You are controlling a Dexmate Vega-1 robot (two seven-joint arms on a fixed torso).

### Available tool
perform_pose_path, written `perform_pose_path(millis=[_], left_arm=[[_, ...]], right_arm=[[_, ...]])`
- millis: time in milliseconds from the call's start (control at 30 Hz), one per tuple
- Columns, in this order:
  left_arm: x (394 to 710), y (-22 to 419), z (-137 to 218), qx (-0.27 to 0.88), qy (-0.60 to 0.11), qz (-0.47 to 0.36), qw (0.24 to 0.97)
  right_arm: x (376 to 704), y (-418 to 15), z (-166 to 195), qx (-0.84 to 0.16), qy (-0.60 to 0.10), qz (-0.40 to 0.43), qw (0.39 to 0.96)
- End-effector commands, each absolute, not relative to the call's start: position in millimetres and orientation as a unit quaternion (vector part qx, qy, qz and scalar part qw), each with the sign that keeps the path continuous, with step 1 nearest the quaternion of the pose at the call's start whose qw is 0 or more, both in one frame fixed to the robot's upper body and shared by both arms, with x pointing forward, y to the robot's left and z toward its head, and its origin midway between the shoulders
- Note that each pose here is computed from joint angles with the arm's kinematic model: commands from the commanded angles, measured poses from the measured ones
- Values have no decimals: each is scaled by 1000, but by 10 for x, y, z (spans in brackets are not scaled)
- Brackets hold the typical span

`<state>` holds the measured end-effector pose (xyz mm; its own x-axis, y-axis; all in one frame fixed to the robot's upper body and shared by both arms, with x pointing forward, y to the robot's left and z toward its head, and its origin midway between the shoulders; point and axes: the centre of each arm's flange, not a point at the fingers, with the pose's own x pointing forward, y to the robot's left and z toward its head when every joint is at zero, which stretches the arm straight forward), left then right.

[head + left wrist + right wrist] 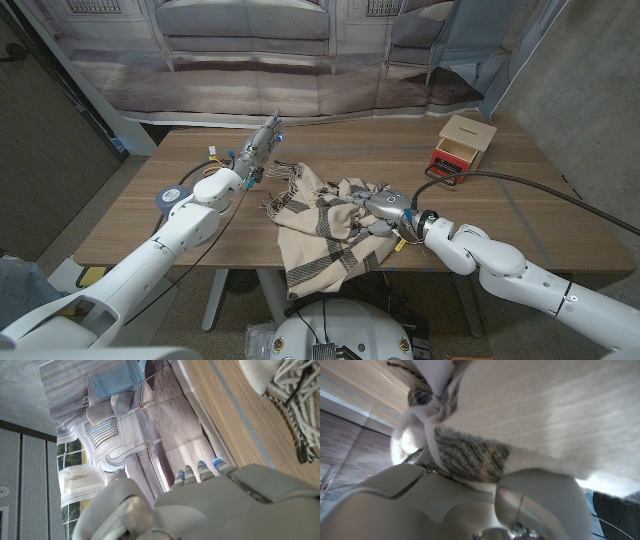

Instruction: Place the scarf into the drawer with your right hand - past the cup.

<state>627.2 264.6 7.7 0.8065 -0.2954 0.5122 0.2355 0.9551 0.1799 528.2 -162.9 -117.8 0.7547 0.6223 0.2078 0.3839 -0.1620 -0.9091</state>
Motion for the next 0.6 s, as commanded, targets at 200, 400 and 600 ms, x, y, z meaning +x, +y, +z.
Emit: perform_pose_path(millis=[200, 400, 600], left_arm=[[6284, 2668, 122, 56, -281, -141, 948], [6272, 2686, 136, 56, -282, -138, 948], [6264, 2723, 156, 56, -283, -137, 948]], right_arm=[[5317, -1589, -1127, -746, -338, 95, 566], [5333, -1570, -1092, -742, -343, 91, 569], [5350, -1541, -1049, -734, -353, 85, 574]])
